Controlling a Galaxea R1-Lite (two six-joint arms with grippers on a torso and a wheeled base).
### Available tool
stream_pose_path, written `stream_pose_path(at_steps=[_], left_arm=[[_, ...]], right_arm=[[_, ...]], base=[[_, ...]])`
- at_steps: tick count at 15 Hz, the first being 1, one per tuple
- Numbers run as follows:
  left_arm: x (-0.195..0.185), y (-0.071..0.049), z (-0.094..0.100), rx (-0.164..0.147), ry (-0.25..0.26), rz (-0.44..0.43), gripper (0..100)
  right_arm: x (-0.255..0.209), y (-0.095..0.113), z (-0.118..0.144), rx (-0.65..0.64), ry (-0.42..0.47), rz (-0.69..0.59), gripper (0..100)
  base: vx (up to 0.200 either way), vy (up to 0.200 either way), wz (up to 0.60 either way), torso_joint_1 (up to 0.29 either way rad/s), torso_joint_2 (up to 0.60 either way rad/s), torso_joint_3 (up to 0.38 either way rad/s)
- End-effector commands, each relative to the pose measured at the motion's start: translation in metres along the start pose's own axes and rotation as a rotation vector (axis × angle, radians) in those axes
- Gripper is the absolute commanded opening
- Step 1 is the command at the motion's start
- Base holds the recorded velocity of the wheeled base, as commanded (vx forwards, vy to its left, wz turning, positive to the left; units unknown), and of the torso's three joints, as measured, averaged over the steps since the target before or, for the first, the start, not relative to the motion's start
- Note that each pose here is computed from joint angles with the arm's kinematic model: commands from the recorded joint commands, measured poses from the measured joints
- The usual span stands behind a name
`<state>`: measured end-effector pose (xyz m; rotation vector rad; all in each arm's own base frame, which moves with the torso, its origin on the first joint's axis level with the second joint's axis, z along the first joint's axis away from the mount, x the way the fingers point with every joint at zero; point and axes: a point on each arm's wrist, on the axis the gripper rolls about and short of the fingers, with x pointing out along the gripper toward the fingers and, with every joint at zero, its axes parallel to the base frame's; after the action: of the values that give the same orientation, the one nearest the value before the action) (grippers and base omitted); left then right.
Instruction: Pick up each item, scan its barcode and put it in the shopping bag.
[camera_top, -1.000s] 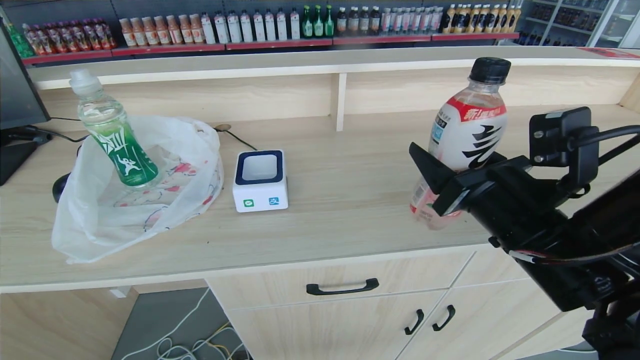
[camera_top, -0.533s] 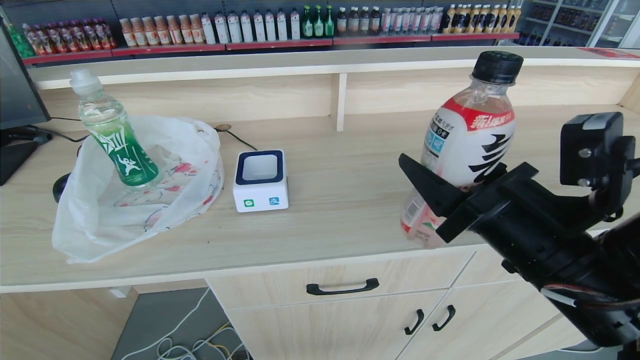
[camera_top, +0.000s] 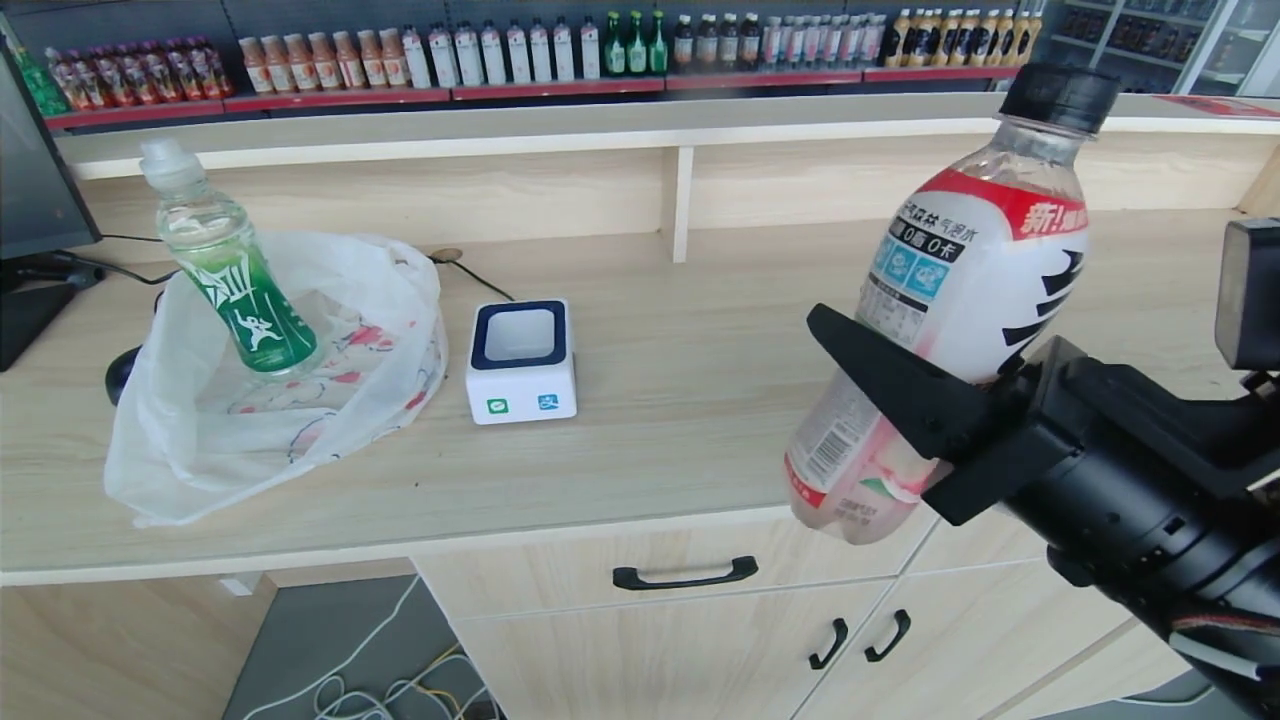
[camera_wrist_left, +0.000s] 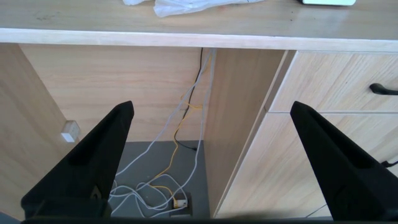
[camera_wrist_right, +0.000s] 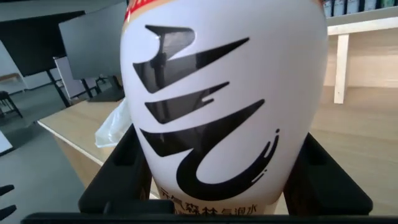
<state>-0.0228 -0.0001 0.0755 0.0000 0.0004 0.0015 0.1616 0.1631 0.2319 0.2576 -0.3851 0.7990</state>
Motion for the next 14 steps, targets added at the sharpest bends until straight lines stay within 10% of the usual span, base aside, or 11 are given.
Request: stream_pose_path(at_steps=[1,14], left_arm=[[0.0,0.0,0.0,0.0,0.0,0.0,100],[0.0,0.0,0.0,0.0,0.001,0.0,100]], right_arm=[[0.005,0.001,0.007,0.013,-0.032,0.028,0],[0.007,0.007,0.022,0.213,-0.045,0.26,0]], base=[[0.0,0.0,0.0,0.0,0.0,0.0],[0.0,0.0,0.0,0.0,0.0,0.0]])
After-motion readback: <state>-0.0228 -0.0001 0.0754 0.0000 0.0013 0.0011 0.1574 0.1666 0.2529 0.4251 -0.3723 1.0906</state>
